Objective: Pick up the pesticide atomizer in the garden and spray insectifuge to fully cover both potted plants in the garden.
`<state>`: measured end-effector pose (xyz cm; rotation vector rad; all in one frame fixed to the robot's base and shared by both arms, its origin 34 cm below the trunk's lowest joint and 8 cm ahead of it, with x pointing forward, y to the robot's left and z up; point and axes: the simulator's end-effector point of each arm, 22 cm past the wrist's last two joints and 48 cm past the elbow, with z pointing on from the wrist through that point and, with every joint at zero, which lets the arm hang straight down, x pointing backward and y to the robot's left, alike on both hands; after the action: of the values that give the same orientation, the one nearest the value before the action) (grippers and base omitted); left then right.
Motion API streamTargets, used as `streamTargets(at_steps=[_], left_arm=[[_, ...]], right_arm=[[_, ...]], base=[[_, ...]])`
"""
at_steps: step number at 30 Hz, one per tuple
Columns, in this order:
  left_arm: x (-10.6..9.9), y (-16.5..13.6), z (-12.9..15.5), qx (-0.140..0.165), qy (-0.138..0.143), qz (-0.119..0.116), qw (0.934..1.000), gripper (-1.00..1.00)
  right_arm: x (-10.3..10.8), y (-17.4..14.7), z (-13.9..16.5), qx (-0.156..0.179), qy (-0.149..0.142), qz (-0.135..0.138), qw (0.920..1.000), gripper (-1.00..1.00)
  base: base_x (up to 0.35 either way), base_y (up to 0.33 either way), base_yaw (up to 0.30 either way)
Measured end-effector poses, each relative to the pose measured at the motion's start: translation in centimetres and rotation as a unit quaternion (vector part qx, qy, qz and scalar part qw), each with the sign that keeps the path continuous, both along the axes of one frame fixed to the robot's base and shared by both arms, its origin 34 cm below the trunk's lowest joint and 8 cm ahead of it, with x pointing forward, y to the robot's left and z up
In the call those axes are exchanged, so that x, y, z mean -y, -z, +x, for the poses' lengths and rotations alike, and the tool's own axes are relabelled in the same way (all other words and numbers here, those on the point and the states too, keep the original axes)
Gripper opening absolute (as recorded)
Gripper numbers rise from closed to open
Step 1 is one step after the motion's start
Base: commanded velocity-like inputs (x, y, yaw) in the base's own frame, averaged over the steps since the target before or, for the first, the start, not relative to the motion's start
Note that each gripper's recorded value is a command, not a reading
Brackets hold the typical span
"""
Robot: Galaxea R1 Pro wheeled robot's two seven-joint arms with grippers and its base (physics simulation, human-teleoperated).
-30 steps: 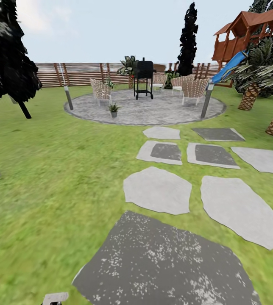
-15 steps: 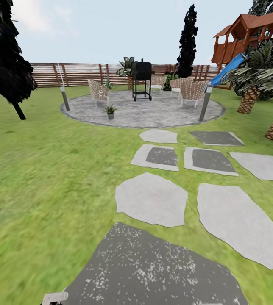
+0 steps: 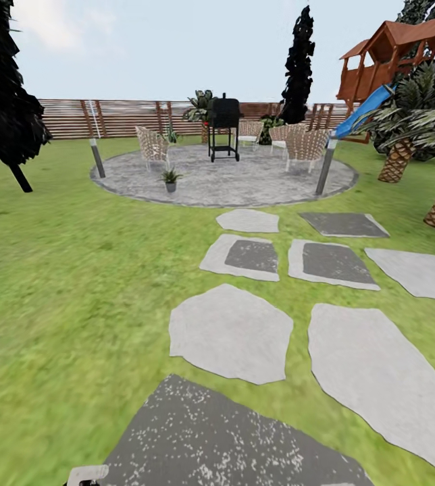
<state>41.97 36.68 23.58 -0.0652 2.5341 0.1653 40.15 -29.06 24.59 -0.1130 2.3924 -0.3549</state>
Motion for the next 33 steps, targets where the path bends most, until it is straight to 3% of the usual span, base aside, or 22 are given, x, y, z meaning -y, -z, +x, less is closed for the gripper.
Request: streamTargets(at_steps=[14,23,33], left_arm=[[0.1,0.0,-0.1,-0.001,0.001,-0.001,1.0,-1.0],[3.3,0.3,0.4,0.001,0.018,-0.02,0.9996,-1.0],[2.9,0.4,0.3,-0.007,0.014,-0.014,0.9998,-1.0]], right_arm=[[0.0,0.0,0.0,0.0,0.0,0.0,1.0,1.0],[0.0,0.0,0.0,0.0,0.0,0.0,1.0,1.0],[0.0,0.0,0.0,0.0,0.0,0.0,1.0,1.0]], base=[[0.288,-0.207,0.0],[0.292,-0.196,0.0],[0.328,-0.082,0.0]])
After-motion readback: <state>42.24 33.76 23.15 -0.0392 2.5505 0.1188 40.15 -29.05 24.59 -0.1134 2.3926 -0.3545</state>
